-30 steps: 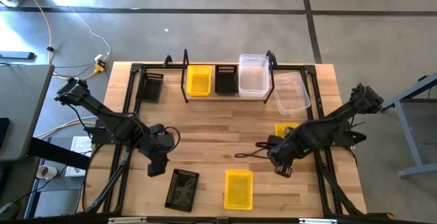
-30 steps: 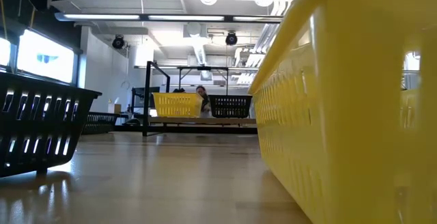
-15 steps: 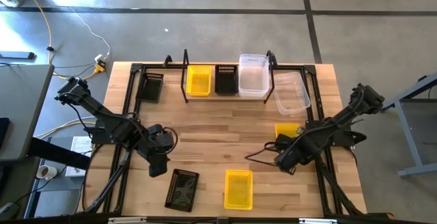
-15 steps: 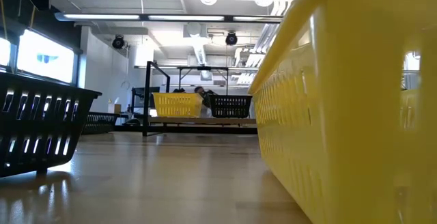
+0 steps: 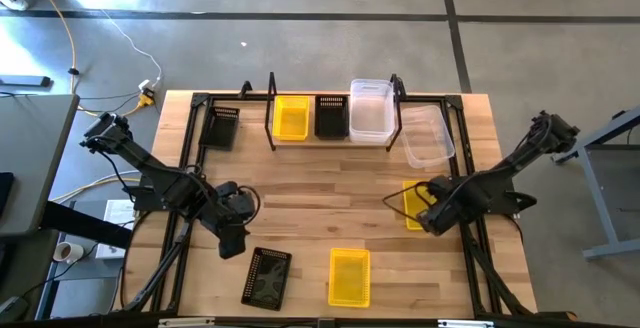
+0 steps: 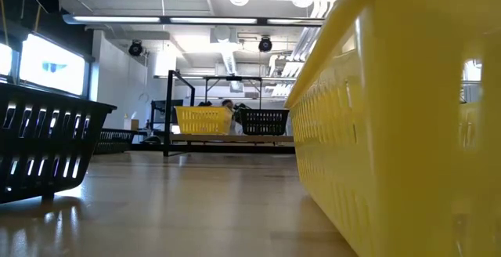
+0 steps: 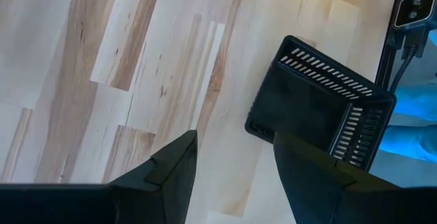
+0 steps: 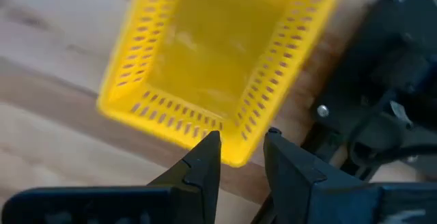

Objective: Stack baskets on shelf by color
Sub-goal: Stack the top yellow bin on top of the yellow bin on the shelf

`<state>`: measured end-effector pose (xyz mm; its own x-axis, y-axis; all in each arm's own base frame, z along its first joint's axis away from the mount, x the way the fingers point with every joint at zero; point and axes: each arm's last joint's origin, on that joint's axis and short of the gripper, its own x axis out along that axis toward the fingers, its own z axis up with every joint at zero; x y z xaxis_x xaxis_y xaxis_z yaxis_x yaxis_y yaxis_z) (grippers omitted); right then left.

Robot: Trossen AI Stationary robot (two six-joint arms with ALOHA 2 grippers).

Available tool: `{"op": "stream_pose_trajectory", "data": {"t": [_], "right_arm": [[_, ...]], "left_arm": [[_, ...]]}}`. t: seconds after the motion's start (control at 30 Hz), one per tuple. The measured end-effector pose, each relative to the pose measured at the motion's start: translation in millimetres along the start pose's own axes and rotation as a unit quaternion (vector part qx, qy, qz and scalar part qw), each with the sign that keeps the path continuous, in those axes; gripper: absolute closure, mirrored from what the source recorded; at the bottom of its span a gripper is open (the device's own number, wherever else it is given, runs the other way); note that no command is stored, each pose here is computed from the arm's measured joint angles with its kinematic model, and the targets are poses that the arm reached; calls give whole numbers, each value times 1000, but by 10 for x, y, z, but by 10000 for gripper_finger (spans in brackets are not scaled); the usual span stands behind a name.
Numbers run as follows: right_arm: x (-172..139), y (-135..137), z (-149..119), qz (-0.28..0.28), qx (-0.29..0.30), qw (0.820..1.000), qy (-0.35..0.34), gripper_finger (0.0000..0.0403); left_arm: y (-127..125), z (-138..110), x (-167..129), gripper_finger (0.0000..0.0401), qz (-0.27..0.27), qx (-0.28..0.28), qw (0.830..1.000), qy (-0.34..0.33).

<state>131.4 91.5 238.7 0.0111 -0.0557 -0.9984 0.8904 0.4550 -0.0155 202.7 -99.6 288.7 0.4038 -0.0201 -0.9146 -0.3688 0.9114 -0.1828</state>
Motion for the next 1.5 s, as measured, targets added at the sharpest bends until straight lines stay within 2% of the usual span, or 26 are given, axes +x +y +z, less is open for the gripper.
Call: {"op": "stream_pose_trajectory", "data": {"t": [0.17,0.47,0.9,1.23,1.5], "right_arm": [[73,-112,12,-1,58,998,1,304],[347,-143,-10,-10,104,994,25,304],[369,-106,61,-18,167,986,3,304],[536,12,21,-89,201,975,20,304],[690,141,1,-109,231,967,9,304]], "left_arm": [[1,1,0,215,2,-10,1000,-2],[6,7,0,215,10,-13,1000,-13],[10,12,0,215,18,-13,1000,-21],[10,11,0,215,17,-11,1000,-20],[10,11,1,215,17,15,1000,-19]]}}
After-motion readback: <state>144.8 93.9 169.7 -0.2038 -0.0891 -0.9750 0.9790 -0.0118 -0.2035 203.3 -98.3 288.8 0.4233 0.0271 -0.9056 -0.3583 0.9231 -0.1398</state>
